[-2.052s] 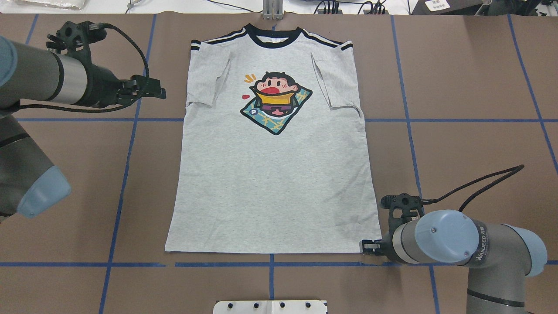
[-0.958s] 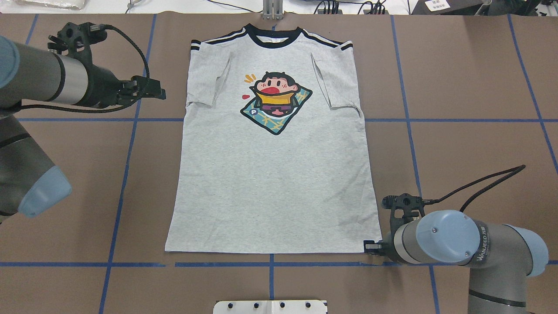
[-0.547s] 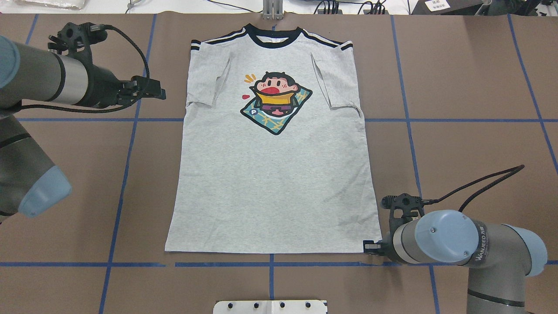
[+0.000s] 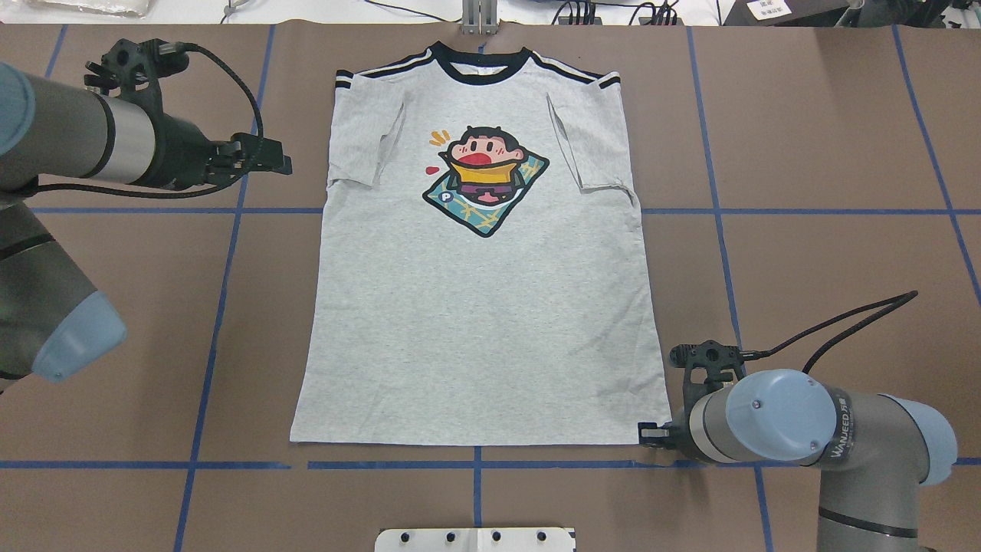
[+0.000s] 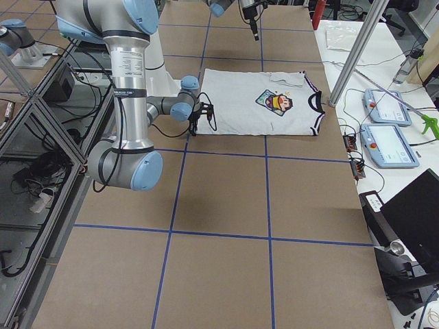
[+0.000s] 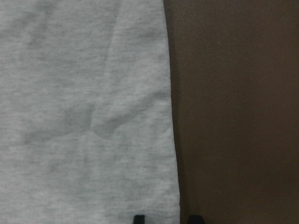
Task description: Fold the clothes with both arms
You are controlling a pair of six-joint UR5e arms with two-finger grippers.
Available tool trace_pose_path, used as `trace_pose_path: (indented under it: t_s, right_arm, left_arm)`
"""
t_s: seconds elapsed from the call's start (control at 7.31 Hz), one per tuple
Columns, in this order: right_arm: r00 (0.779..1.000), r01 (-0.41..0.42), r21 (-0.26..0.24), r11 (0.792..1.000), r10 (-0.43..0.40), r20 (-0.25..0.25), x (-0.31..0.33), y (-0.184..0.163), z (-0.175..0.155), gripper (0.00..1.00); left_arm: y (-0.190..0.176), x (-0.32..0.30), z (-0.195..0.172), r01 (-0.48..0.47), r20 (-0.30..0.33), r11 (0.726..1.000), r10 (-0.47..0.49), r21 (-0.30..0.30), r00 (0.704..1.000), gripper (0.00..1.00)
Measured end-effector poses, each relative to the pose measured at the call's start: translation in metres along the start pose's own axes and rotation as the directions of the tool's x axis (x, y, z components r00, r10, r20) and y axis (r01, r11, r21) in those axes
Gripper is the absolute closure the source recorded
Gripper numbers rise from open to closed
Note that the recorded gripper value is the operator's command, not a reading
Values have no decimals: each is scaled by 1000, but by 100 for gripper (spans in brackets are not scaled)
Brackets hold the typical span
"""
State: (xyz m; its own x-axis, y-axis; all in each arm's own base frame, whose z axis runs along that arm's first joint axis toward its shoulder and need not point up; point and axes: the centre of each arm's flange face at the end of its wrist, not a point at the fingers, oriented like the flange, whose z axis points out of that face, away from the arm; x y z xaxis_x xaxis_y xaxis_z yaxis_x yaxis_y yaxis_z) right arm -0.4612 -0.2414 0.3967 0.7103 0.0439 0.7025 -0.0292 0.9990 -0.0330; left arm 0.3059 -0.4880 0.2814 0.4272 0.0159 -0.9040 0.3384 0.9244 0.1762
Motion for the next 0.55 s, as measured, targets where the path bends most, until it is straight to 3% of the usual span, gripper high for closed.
trace_pose_path:
  t_s: [0.27, 0.55]
  right_arm:
    - [1000, -1, -2, 1000, 1, 1, 0, 0, -1, 97]
    - [1000, -1, -8, 1000, 1, 8, -1, 0, -4, 100]
  left_arm:
    - [0, 0, 0, 0, -1, 1000, 0, 1, 1000, 1]
    - [0, 0, 0, 1, 0, 1000, -1, 0, 1000, 1]
